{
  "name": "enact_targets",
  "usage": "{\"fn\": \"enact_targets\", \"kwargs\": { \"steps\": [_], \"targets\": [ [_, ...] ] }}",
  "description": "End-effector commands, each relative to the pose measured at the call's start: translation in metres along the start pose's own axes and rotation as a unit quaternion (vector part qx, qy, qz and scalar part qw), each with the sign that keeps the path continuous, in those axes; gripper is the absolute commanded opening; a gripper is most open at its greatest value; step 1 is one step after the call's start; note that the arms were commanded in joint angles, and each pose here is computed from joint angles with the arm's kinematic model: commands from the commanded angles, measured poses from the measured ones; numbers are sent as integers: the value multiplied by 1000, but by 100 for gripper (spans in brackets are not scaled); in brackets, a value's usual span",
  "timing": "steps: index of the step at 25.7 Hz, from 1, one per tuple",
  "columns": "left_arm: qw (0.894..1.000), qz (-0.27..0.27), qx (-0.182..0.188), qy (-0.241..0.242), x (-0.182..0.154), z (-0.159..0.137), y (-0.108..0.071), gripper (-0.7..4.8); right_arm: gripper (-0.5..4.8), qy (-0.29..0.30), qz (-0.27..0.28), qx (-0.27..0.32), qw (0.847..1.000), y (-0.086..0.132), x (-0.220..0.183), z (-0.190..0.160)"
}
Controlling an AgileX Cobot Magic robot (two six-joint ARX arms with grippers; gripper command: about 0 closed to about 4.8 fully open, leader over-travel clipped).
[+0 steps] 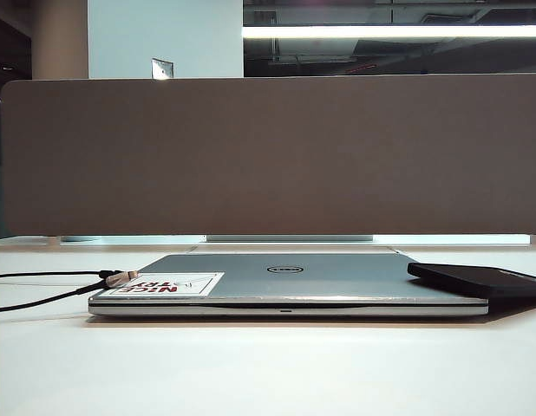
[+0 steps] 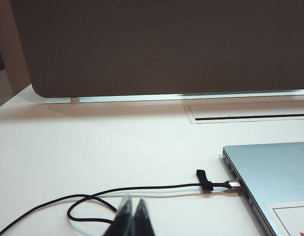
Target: Pick up the charging cable and the phone, plug the charging cable into the charging port on the phone, and finally place them back on the table.
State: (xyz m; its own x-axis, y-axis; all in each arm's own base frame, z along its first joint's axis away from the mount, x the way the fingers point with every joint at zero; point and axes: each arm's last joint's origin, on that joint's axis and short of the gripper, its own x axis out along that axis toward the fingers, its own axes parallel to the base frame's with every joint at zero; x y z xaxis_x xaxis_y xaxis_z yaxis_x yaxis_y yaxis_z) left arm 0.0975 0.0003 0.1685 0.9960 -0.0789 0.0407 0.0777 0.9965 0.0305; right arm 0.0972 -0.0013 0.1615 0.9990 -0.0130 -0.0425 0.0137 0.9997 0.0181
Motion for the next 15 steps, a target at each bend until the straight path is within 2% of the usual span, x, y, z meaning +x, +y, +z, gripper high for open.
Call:
{"fn": "enact_targets", "kwargs": {
  "steps": [1, 5, 8, 12, 15],
  "targets": [
    [1000, 0, 1, -6, 0, 2, 0, -6, -8, -12, -1, 0, 1000, 0, 0, 1],
    [1000, 0, 1, -6, 0, 2, 0, -6, -8, -14, -1, -1, 1000, 0, 0, 2],
    [1000, -1, -2, -6, 0, 2, 0, -6, -8, -15, -1, -23, 1000, 0, 0, 3],
    [999, -1, -40, -20, 0, 5, 0, -6, -8, -31, 0, -21, 999, 0, -1, 9],
    [996, -4, -62, -63, -3, 22, 0, -6, -8, -57, -1, -5, 998, 1, -9, 37]
  ]
}}
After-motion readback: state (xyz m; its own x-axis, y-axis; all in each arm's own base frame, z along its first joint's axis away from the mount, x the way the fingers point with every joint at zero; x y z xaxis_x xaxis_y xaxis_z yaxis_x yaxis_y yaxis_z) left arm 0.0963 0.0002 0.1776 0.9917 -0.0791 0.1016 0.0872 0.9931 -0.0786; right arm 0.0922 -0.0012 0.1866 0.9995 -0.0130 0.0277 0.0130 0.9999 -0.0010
